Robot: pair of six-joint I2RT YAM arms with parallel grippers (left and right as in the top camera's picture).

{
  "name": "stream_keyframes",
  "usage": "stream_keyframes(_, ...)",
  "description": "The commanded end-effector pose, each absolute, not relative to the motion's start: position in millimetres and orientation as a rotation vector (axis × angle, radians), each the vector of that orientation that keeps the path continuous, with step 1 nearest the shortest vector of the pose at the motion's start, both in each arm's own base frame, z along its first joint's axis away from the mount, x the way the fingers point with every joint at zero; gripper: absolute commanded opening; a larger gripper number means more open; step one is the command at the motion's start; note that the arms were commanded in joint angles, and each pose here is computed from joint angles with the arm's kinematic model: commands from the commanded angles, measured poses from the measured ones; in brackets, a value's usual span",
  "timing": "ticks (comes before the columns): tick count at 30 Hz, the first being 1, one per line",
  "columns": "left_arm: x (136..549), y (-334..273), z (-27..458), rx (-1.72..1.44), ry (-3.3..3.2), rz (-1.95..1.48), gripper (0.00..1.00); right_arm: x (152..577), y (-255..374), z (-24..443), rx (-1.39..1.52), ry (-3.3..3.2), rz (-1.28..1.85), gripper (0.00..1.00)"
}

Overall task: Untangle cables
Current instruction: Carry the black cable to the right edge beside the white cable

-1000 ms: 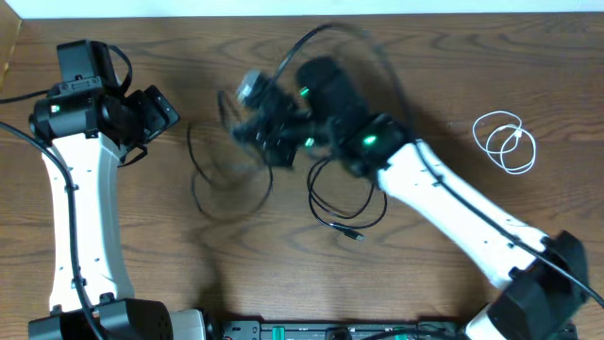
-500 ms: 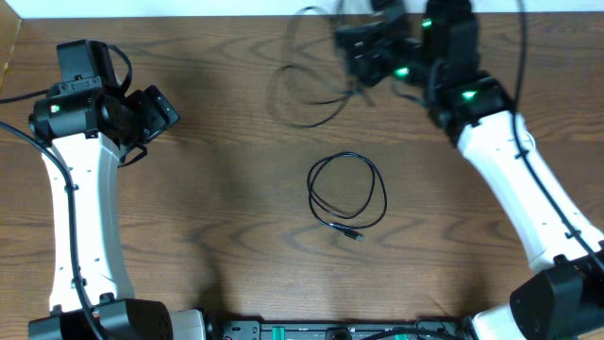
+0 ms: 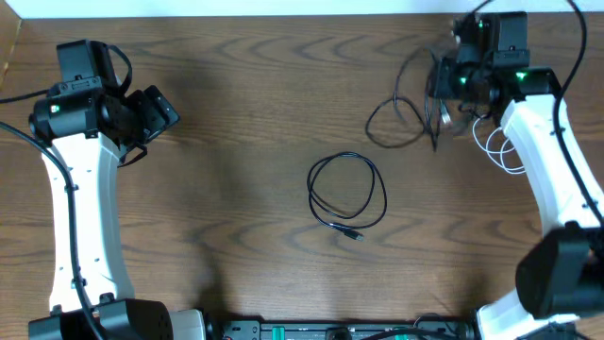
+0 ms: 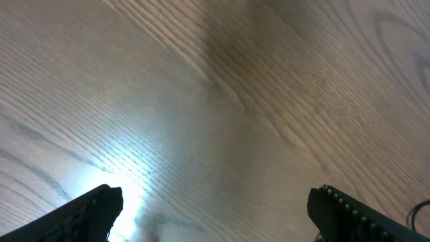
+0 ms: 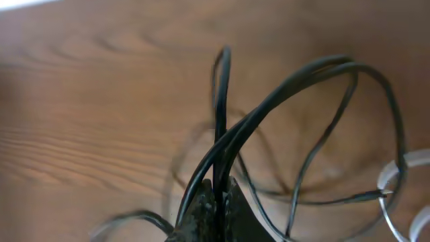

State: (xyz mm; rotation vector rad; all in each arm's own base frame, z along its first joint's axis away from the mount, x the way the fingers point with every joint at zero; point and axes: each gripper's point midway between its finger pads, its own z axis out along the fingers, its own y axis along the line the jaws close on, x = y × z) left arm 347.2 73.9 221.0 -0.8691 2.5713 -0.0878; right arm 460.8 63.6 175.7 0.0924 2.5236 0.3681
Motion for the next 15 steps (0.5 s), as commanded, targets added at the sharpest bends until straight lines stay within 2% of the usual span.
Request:
stream_keyframes(1,344.8,76.2,218.1,-0.89,2.575,-0.072,0.94,456.4,38.1,136.4,0.191,2.642,0.315,0.01)
stream_keyframes(9,344.8,76.2,218.1,-0.89,2.575,-0.072,0.94,435.7,-18.2,58.9,0.421,2.857,0.279,0.01)
stream_keyframes(15,344.8,76.3,218.1,-0.89,2.575,-0.071,0.93,415.5,-74.6,33.4,0.582,2.916,0.249,0.01)
